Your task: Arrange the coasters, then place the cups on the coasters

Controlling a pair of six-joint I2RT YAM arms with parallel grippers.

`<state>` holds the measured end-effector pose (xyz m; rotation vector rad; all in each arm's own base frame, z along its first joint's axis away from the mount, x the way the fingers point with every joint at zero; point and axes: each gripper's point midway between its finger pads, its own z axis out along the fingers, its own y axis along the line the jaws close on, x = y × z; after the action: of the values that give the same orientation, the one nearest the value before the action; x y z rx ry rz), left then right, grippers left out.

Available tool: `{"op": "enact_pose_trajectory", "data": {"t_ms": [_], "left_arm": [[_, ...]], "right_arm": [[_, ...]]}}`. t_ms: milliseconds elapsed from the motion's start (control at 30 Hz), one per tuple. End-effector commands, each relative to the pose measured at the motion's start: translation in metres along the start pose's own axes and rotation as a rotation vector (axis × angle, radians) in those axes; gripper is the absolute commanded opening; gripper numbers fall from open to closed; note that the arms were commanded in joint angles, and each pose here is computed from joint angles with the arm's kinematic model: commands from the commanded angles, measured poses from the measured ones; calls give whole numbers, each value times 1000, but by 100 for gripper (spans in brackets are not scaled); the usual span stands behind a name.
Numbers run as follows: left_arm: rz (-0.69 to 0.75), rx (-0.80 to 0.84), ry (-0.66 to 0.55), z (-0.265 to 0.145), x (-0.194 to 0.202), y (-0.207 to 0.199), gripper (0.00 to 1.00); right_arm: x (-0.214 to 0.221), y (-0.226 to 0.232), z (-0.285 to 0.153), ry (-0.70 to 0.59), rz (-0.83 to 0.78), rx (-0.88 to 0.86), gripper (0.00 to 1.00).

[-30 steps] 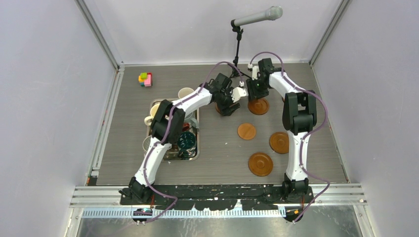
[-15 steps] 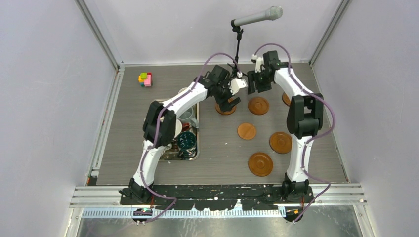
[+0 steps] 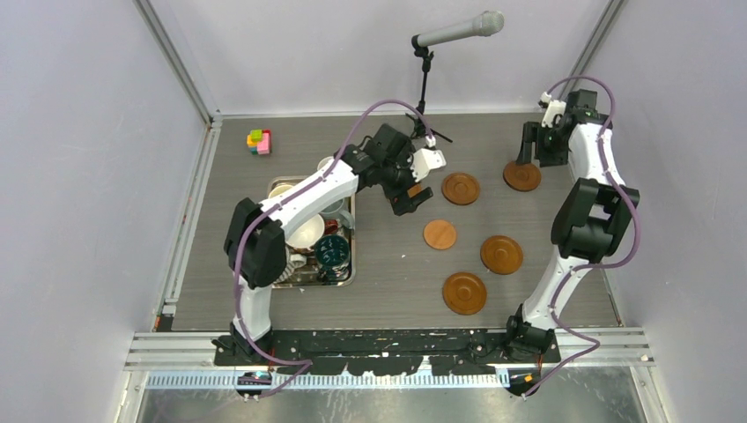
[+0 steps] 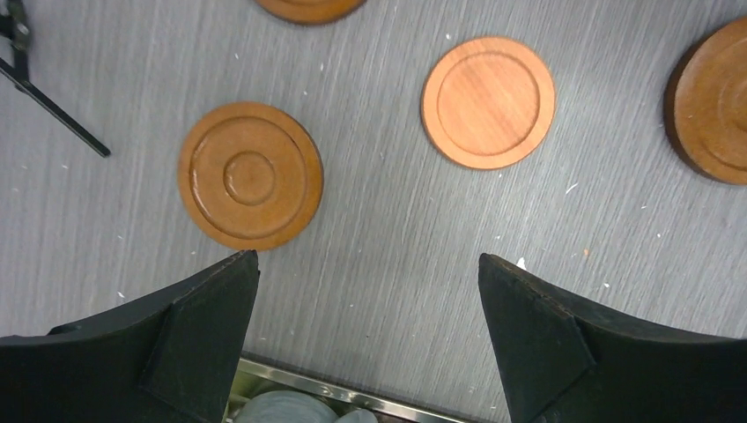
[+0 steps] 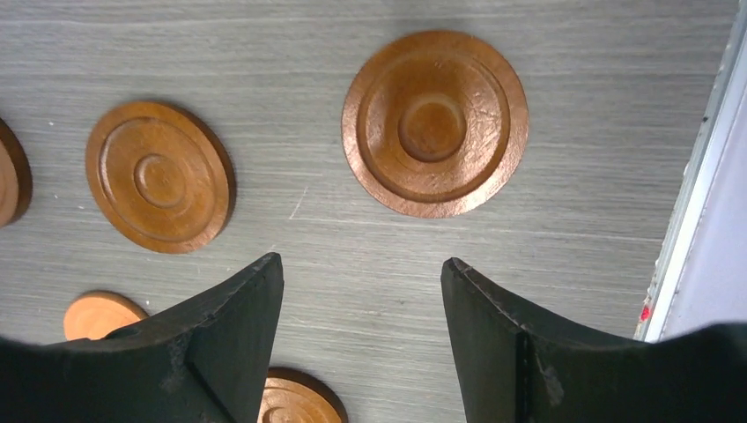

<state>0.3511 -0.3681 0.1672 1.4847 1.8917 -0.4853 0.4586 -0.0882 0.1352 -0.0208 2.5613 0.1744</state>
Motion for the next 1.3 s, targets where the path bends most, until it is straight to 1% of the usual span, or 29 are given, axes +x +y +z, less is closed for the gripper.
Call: {"op": "enact_pose_trajectory", "data": {"t_ms": [0, 133, 267, 467, 533, 600, 733, 867, 1067, 1267], "left_arm": [[-14, -85, 30, 15, 9, 23, 96], [-1, -115, 61, 37, 19, 40, 94], [-13, -102, 78, 59, 35, 57, 90], [26, -75, 99, 78, 48, 68, 89], [40, -82, 105, 85, 52, 71, 89], [48, -87, 115, 92, 54, 75, 89], [58, -83, 131, 103, 61, 79, 85], [68, -82, 136, 112, 64, 83, 81], [60, -90, 153, 123, 75, 93, 77], [46, -109, 136, 127, 77, 109, 74]], "right_arm": [[12, 27, 7, 39, -43, -93, 70], [19, 57, 25, 51, -80, -117, 70], [26, 84, 45, 74, -120, -132, 70], [30, 108, 78, 99, -177, -105, 69], [30, 105, 86, 108, -180, -80, 69], [35, 121, 94, 126, -221, -81, 70], [42, 126, 104, 154, -264, -57, 69], [44, 123, 111, 165, -274, -31, 67], [37, 116, 125, 165, -251, 18, 63], [25, 115, 138, 146, -210, 36, 60]]}}
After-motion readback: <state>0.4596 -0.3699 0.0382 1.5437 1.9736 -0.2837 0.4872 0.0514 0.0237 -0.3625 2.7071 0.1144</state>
